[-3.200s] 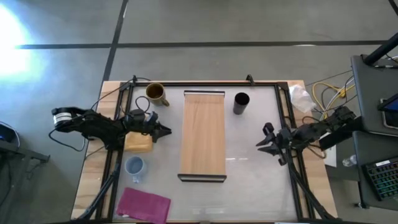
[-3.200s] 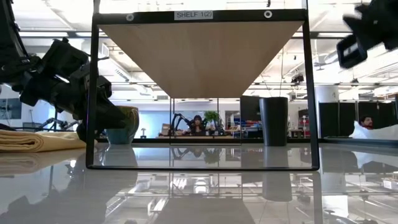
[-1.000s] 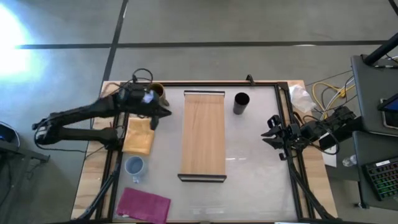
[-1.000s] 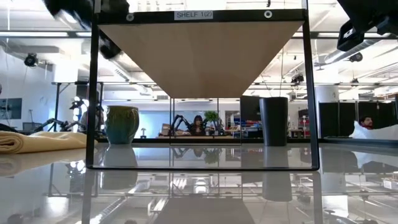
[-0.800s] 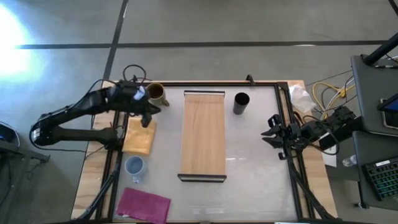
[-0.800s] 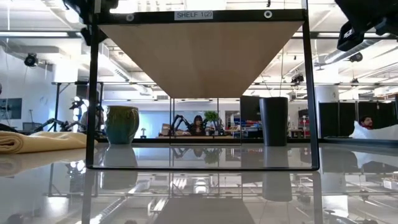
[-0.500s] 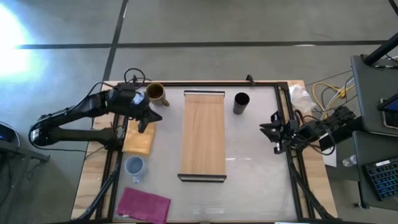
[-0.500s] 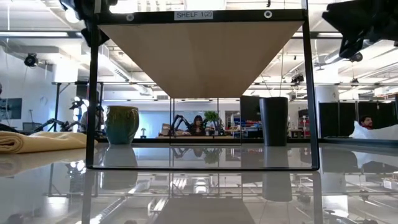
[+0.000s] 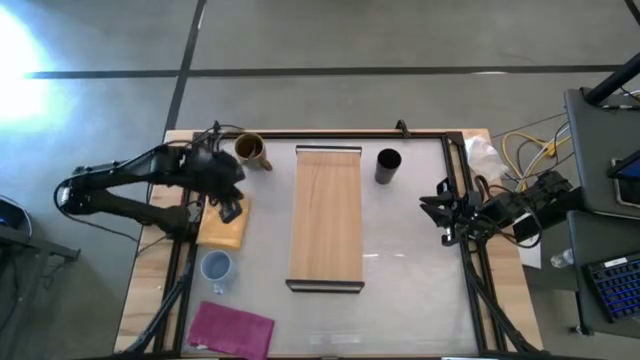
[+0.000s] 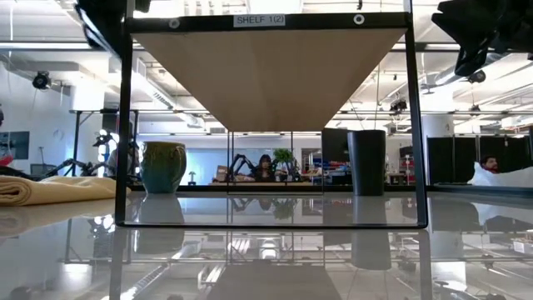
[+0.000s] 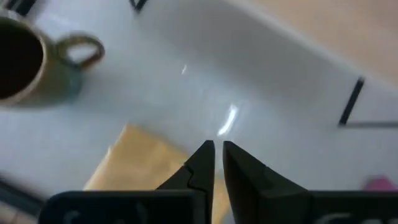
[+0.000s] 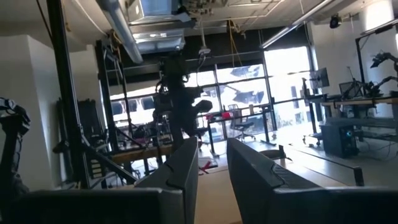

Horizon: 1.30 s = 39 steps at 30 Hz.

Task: Stack small to large cups/mugs on shelf
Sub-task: Put the light blue cup on the shelf

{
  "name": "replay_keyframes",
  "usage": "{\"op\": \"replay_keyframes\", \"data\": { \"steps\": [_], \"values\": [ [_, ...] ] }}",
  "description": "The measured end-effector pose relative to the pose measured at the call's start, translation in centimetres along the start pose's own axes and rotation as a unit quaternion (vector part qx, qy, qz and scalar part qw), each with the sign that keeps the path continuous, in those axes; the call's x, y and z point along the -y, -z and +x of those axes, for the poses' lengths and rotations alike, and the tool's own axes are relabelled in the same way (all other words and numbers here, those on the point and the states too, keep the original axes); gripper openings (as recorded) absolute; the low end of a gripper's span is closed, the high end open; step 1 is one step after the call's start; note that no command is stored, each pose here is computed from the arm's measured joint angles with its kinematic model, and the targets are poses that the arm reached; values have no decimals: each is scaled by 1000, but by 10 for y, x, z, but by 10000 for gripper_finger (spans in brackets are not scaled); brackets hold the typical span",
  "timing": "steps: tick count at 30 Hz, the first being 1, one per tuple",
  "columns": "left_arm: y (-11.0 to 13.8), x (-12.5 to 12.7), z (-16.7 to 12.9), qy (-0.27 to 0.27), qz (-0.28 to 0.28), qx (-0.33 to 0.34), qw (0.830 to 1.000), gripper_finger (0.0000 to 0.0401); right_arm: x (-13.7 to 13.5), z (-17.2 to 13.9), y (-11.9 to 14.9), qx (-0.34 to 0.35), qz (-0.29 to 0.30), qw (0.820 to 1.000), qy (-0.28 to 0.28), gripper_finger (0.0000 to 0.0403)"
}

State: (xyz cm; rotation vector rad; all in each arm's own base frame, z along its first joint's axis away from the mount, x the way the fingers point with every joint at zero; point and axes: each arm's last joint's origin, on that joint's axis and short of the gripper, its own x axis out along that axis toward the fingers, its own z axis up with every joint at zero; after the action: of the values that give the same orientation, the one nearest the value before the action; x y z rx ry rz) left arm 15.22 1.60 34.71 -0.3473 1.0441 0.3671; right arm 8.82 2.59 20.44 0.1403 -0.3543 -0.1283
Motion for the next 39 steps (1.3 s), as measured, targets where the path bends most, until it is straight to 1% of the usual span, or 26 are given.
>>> {"op": "replay_keyframes", "data": {
  "steps": [3, 8, 11, 13, 15, 17, 18, 20, 23, 24, 26, 28, 30, 34, 39],
  "values": [
    [10, 12, -2, -6, 7, -44, 999, 38, 0, 0, 0, 0, 0, 1000, 0, 78],
    [31, 27, -1, -20, -12, -110, 994, 88, 0, 0, 0, 0, 0, 1000, 1, 71],
    [43, 36, -2, -13, -22, -118, 993, 117, 0, 0, 0, 0, 0, 1000, 0, 71],
    [50, 42, -3, -8, -35, -122, 992, 128, 0, 0, 0, 0, 0, 1000, 1, 73],
    [58, 46, -5, -4, -58, -126, 990, 133, 0, 0, 0, 0, 1, 1000, 1, 76],
    [66, 49, -7, -5, -92, -134, 987, 134, 0, 0, 0, 0, 1, 1000, 1, 77],
    [71, 48, -8, -14, -118, -143, 983, 134, 0, 0, 0, 0, 1, 1000, 1, 77],
    [81, 46, -5, -46, -185, -164, 968, 134, 0, 0, 0, 0, 0, 1000, 1, 75],
    [95, 41, 3, -75, -290, -204, 932, 134, 0, 0, 0, 0, -9, 1000, 1, 72],
    [98, 41, 6, -79, -314, -215, 921, 134, 0, 0, 0, 0, -12, 1000, 2, 71],
    [102, 46, 14, -67, -344, -227, 909, 134, 0, 0, 0, -1, -16, 1000, 8, 70],
    [104, 51, 21, -50, -356, -226, 905, 135, 1, 0, 0, -1, -15, 1000, 18, 72],
    [104, 57, 30, -32, -359, -223, 906, 135, 1, 0, 0, -1, -15, 1000, 24, 75],
    [110, 63, 47, -65, -349, -228, 906, 135, 2, 0, 0, -1, -12, 1000, 28, 79],
    [116, 69, 56, -92, -327, -236, 910, 135, 2, 0, 0, 0, -10, 1000, 28, 79]
  ]
}}
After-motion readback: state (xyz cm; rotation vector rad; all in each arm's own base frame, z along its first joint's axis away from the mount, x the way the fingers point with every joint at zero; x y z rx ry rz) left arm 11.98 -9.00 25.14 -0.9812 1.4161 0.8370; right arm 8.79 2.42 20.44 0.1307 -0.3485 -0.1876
